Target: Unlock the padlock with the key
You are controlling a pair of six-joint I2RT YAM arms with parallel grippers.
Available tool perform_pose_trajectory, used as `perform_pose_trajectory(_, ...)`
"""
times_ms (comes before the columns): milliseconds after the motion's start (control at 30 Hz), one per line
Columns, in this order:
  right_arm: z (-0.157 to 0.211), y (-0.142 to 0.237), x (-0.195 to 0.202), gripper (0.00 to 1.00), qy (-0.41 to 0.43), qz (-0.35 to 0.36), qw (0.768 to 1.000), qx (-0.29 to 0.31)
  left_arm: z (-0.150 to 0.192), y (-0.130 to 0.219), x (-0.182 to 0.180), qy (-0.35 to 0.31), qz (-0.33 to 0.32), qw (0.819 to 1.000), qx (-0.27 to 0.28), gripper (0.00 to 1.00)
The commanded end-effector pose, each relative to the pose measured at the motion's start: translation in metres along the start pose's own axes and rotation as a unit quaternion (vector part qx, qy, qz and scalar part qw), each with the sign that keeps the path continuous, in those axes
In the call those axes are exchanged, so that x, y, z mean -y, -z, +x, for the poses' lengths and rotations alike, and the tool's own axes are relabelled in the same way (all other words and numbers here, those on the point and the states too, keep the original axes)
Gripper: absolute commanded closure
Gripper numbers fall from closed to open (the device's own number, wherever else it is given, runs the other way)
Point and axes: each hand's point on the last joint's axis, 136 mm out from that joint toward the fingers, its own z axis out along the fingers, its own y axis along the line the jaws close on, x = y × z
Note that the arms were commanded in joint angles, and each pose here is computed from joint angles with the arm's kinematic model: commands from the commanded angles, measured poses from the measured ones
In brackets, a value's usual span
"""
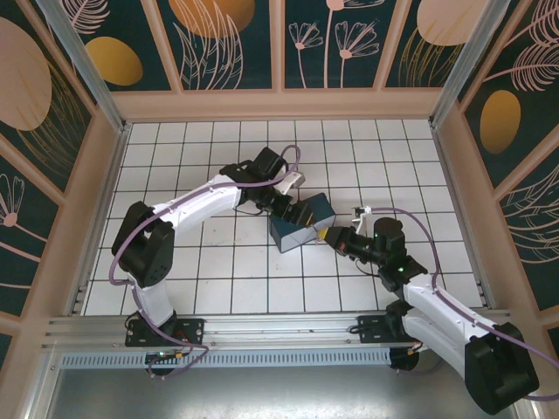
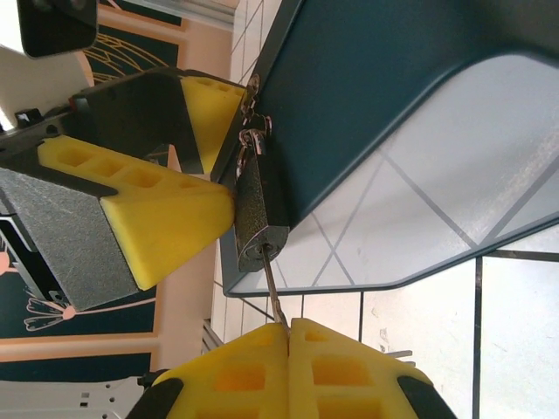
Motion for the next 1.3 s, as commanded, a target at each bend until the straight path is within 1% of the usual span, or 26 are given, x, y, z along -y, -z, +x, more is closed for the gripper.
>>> perform_pose_trajectory(0, -0.013, 0.003, -0.005, 1.0, 0.007, -0.011, 0.999, 0.034, 0.013, -0.002, -0.006, 0.029, 0.006, 0.999, -0.017, 0.08)
perform_pose_trajectory(400, -0.016, 0.0, -0.009, 1.0, 0.011, -0.019, 0.999, 0.036, 0.017, -0.003, -0.008, 0.028, 0.006, 0.999, -0.024, 0.1)
perform_pose_trajectory(500, -0.018, -0.002, -0.012, 1.0, 0.014, -0.02, 0.999, 0.036, 0.017, -0.003, -0.004, 0.03, 0.015, 0.999, -0.025, 0.1)
perform_pose_trajectory(633, -0.018, -0.005, -0.017, 1.0, 0.014, -0.029, 0.999, 0.038, 0.018, -0.006, -0.005, 0.046, 0.018, 0.998, -0.026, 0.11)
perform_pose_trajectory(800, -0.018, -0.002, -0.017, 1.0, -0.008, -0.046, 0.998, 0.05, 0.015, -0.006, -0.012, 0.086, 0.021, 0.996, -0.013, 0.11)
perform_pose_trajectory(1033, -0.018, -0.006, -0.017, 1.0, -0.009, -0.054, 0.997, 0.046, 0.009, -0.002, -0.007, 0.093, 0.04, 0.995, -0.002, 0.11)
perform_pose_trajectory(1267, -0.017, -0.006, -0.016, 1.0, -0.008, -0.06, 0.997, 0.046, 0.011, -0.003, -0.012, 0.098, 0.037, 0.995, -0.004, 0.11)
